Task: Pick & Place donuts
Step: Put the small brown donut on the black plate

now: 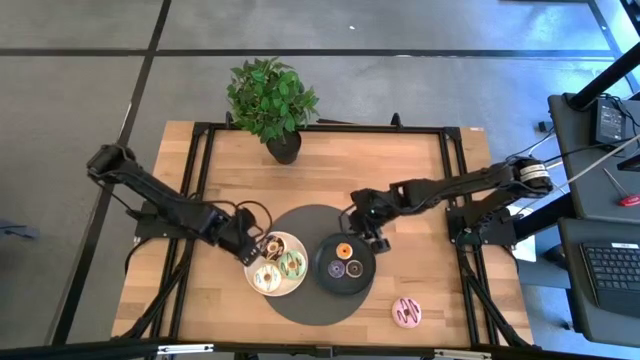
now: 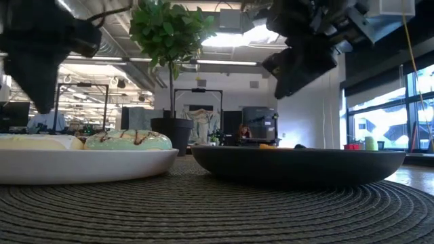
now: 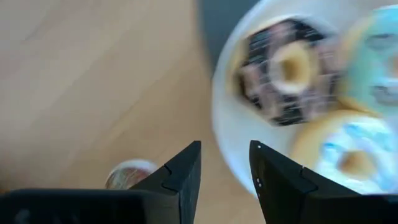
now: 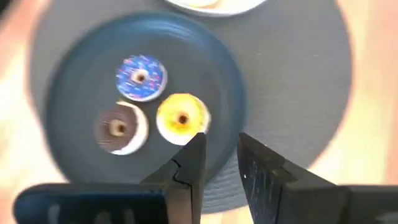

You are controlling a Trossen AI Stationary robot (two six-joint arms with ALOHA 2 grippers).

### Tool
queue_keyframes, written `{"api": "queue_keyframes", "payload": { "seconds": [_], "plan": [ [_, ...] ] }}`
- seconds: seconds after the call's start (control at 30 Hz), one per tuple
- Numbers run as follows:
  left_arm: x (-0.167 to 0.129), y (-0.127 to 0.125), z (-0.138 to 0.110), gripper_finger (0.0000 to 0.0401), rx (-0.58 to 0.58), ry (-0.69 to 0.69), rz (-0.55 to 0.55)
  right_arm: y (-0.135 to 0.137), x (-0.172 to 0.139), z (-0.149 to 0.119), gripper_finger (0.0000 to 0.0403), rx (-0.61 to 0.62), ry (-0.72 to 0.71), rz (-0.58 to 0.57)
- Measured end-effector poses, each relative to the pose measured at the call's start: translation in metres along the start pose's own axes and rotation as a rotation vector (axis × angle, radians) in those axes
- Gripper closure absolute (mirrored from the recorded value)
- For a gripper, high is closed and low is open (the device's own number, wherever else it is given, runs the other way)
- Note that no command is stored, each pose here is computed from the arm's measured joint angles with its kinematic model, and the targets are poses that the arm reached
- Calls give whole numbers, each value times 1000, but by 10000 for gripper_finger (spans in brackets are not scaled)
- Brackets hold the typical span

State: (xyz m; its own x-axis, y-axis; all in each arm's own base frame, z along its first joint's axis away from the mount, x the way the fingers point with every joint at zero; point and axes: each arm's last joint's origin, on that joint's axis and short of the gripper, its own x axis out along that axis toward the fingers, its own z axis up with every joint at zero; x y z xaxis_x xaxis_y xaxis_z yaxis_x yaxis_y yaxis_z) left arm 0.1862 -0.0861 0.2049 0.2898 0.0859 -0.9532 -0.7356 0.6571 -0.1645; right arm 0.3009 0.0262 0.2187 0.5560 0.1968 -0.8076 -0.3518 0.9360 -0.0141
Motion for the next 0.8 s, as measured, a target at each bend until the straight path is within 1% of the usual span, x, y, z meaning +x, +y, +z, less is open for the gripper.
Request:
{"api": "queue_keyframes", "payload": {
  "seconds": [0.07,0.13,0.2,0.27,0.43,0.5,0.57,0.63,0.7,0.8],
  "plan": [
    [2,5,-5,275,-57,30,78,-9,-3,-1,308,21,-39,89],
    [3,10,-9,279,-101,59,152,-16,-8,-2,308,18,-88,177],
    [3,15,-12,282,-123,72,224,-24,-13,-2,308,19,-132,203],
    [4,17,-13,286,-143,73,257,-29,-14,-2,308,27,-149,179],
    [10,23,-16,299,-196,100,290,-34,-14,-1,308,46,-125,42],
    [16,30,-20,304,-220,127,327,-33,-12,-2,308,43,-132,38],
    [21,36,-23,309,-239,147,352,-31,-6,-10,308,45,-146,56],
    [25,39,-26,313,-259,162,351,-28,0,-24,308,73,-139,55],
    [27,39,-27,317,-265,171,337,-26,0,-35,308,105,-151,-6],
    [28,37,-27,321,-253,190,305,-21,-11,-45,308,142,-216,-87]
  ]
}}
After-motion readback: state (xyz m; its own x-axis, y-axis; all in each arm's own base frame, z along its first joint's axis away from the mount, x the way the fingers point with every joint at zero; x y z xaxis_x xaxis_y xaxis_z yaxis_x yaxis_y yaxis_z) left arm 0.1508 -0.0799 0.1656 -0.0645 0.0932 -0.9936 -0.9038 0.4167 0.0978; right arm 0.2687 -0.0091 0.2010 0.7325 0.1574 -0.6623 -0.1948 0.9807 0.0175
